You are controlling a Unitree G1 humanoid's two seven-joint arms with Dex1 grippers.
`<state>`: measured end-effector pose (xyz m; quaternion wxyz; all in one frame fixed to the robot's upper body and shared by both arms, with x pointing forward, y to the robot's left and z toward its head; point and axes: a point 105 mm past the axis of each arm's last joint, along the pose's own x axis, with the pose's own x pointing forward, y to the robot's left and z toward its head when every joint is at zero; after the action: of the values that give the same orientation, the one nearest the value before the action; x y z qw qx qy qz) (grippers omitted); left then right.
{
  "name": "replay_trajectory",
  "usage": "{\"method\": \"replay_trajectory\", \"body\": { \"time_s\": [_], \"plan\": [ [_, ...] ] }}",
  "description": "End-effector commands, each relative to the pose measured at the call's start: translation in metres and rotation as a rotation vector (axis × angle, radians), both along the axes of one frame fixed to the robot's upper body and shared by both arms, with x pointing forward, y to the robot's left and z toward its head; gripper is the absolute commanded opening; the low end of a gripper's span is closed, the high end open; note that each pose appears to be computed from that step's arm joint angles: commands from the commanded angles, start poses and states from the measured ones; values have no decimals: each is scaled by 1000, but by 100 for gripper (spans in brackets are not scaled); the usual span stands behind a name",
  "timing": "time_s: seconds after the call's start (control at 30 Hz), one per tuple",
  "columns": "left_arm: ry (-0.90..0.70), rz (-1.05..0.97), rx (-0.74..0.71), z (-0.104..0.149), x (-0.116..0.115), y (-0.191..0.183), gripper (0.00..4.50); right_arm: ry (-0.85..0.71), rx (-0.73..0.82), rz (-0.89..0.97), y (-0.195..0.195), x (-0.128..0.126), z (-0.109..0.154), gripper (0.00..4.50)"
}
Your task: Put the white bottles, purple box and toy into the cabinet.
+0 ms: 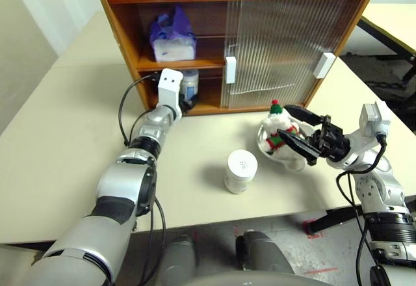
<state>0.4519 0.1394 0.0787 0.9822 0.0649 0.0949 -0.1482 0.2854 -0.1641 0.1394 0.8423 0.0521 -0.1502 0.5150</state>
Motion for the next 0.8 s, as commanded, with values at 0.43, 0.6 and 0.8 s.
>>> {"method": "replay_trajectory", "body": {
  "time_s": [0.43,0.6,0.8],
  "plan": [
    [33,43,-54,-5,-1,6,446,-3,-3,6,0,0,2,450],
    [56,41,-81,-11,-3,6,446,1,1,11,1,0,1,450],
    [51,29,-111,-8,-3,5,446,3,3,15,2,1,0,450]
  ]
}}
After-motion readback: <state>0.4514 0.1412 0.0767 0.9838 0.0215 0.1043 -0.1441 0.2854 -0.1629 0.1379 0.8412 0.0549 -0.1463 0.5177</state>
